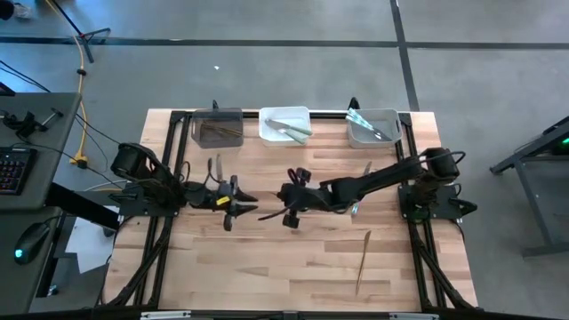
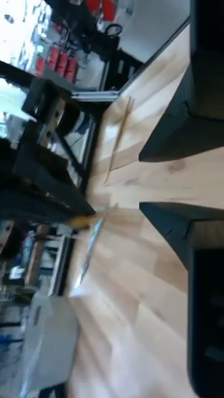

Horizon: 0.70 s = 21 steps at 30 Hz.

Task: Sort silverware by color (type)
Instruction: Put the gold knife into black bin

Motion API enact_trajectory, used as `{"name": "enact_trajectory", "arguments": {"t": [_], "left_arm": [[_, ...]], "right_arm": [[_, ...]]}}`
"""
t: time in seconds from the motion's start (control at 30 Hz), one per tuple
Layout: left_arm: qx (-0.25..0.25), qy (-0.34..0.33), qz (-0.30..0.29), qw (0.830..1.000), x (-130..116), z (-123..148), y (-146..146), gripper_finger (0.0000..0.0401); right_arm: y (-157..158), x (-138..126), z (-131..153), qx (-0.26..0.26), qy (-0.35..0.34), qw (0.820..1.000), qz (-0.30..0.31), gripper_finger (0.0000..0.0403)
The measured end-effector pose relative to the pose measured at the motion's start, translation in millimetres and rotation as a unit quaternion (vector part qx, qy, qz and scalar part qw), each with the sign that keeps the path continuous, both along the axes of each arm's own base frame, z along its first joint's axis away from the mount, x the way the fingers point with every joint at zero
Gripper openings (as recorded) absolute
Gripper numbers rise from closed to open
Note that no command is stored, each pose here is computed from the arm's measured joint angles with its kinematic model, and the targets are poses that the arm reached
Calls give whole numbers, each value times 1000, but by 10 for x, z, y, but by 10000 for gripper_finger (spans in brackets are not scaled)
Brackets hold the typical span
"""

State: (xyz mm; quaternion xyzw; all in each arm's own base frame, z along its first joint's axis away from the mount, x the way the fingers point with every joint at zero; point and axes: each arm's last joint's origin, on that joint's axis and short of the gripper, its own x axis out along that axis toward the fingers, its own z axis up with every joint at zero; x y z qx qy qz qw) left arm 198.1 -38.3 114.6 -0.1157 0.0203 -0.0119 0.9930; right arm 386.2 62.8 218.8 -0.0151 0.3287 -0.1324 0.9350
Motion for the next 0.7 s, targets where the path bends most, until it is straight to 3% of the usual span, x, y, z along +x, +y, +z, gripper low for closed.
{"name": "enact_trajectory", "arguments": {"t": [0.3,0.43,0.7], "left_arm": [[55,-61,4,997,142,212,-81,160],[73,-84,19,994,178,307,-112,178],[97,-123,65,986,176,494,-69,186]], "right_arm": [[22,106,317,-39,-127,990,43,0],[33,120,349,-68,-202,975,64,0],[22,8,245,-76,-319,940,94,0]]}}
